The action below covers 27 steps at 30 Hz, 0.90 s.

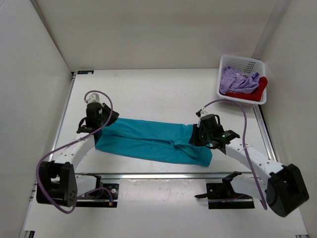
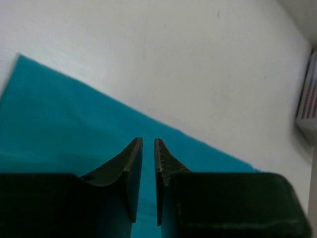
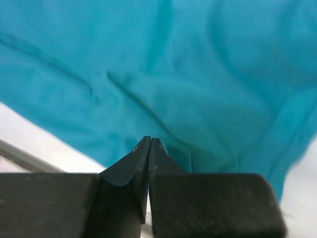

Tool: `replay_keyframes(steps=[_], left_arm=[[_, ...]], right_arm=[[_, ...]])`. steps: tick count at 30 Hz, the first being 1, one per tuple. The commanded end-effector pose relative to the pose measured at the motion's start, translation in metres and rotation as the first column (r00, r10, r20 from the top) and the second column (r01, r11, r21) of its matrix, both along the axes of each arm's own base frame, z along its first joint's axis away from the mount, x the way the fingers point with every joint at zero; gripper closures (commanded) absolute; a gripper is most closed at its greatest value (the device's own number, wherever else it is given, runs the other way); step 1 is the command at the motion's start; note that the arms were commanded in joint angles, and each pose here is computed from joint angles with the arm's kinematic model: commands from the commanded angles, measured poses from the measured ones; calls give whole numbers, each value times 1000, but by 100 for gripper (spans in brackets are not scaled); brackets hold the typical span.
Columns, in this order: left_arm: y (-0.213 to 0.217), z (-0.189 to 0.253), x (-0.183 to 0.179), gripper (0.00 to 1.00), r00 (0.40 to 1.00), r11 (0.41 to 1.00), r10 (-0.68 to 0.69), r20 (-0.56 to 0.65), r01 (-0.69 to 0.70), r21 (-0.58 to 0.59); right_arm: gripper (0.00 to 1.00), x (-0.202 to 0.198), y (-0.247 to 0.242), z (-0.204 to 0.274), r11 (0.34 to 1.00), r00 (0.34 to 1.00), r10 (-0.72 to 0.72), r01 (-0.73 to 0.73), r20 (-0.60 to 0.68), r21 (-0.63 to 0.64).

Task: Fold and stack the t-shirts
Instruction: Fold the other side of the tshirt into a rectangle

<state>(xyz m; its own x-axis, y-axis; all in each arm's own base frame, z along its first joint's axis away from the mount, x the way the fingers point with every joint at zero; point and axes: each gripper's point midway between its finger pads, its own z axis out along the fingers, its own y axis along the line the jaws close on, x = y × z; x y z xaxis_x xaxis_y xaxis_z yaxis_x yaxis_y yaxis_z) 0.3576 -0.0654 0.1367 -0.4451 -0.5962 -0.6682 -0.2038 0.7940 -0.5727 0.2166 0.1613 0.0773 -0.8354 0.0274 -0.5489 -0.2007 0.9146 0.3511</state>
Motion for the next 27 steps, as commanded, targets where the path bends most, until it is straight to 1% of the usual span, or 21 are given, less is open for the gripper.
replay_keyframes(steps=[1,3,4,6,8,10,11,13,16,17,18,20,21,22,23,24,25,26,27], left_arm=[[-36,-35,-15,73,993,994,-97,-74,93,-50],[-43,-58,-22,74,982,988,-126,-139,113,-101],[-41,-63,-21,76,982,987,-113,-151,94,-131],[-42,-80,-29,77,971,976,-135,-196,96,-196],[-23,-91,-33,79,970,979,-86,-227,40,-201],[-15,-92,-36,79,970,978,-67,-233,17,-209],[-10,-86,-35,78,977,981,-46,-210,5,-193],[-4,-82,-38,77,979,985,-22,-204,-13,-171],[3,-87,-47,77,973,991,-7,-229,-24,-135],[3,-92,-52,78,968,990,-14,-249,-21,-139],[17,-98,-54,79,962,987,32,-270,-72,-142],[22,-103,-62,82,957,980,41,-288,-94,-173],[29,-105,-64,83,953,977,59,-298,-116,-178],[32,-99,-63,83,957,975,74,-281,-128,-179],[36,-91,-60,83,964,977,89,-252,-134,-168],[33,-82,-55,84,973,983,78,-218,-112,-148],[28,-68,-47,85,982,989,71,-174,-92,-118],[33,-53,-35,85,986,991,107,-125,-117,-71],[23,-45,-30,86,992,996,85,-95,-88,-23]], right_arm=[[100,42,22,17,997,992,22,-32,126,74],[100,50,27,0,998,994,28,-34,106,56],[100,51,32,0,997,995,36,-42,97,65],[100,49,39,-12,997,995,65,-68,81,39],[100,36,54,-17,992,991,122,-124,54,37],[100,23,60,-18,989,988,147,-148,47,21],[100,14,65,-18,986,986,162,-163,42,20],[100,3,70,-15,983,984,175,-176,32,53],[100,-10,71,-12,981,983,184,-185,28,64],[100,-15,70,-14,979,981,191,-192,18,67],[100,-17,72,-12,975,978,206,-207,20,79],[100,-23,67,-21,973,974,226,-226,-11,54],[100,-22,65,-17,970,971,240,-239,-10,39],[100,-22,60,-20,971,971,238,-238,-23,9],[100,-20,60,-14,970,970,243,-243,-6,4],[99,-14,60,-9,973,973,232,-232,17,13],[100,-5,57,-6,978,978,206,-207,43,30],[100,-2,59,-3,978,979,199,-201,49,54],[100,0,59,-3,977,980,194,-197,48,75]])
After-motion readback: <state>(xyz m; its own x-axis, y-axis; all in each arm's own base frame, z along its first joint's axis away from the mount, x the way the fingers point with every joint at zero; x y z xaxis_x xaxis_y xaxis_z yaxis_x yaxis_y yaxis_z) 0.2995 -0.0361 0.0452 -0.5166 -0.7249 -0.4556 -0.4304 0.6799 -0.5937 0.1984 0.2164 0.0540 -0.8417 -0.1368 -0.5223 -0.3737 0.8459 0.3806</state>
